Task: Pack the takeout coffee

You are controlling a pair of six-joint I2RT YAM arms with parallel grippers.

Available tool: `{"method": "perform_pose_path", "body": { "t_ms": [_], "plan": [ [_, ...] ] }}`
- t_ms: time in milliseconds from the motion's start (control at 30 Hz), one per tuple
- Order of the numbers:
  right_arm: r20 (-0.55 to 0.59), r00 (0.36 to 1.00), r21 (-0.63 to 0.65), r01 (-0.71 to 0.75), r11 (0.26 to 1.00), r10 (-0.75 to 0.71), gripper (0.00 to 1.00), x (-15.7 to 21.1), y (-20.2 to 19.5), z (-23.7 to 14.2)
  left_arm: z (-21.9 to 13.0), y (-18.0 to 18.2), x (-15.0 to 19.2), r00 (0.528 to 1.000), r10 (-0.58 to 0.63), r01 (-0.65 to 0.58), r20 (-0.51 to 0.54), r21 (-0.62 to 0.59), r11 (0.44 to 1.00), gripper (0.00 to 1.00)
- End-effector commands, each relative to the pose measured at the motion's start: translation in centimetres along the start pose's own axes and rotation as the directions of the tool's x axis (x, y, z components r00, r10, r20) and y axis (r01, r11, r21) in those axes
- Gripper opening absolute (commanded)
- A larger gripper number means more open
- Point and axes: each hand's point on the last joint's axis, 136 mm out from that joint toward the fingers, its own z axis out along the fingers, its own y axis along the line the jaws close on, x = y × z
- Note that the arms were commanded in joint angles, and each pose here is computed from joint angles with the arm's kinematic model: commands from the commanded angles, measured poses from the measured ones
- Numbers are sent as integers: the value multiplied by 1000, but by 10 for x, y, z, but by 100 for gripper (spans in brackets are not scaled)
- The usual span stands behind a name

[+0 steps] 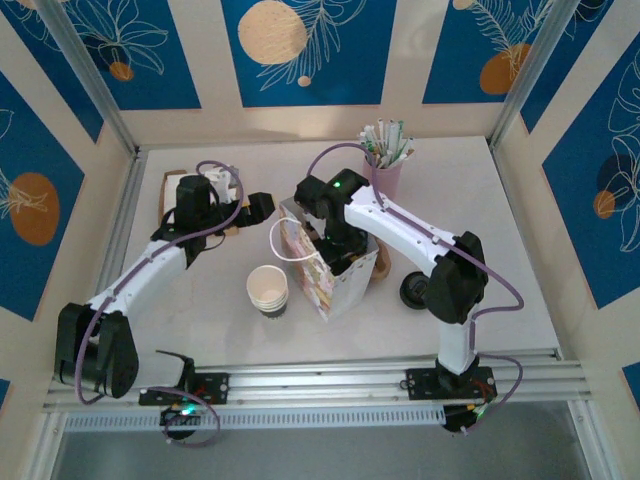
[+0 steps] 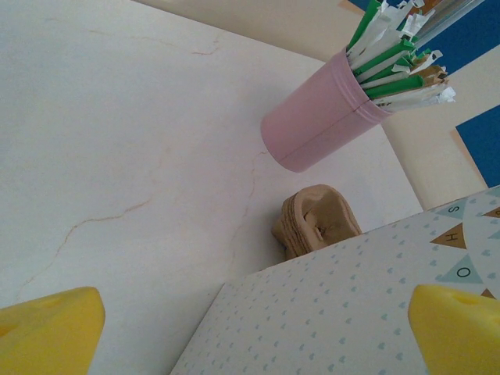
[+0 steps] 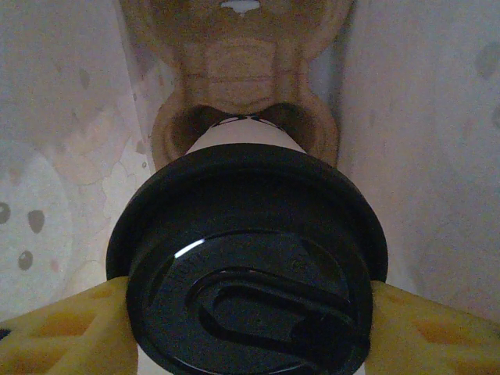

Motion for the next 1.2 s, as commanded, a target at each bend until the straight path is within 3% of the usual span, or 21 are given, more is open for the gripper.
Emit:
{"method": "perform_pose_path", "body": {
  "t_ms": [0,1167],
  "plan": [
    [-46,999,-23,2,1000,-3,59,6,1,3,0,-1,-7,1000,22,-22,17,7,1000,100],
    [-76,997,-28,-5,1000,3,60,5,0,9,1,1,-6,1000,20,-20,16,5,1000,100]
  ]
}}
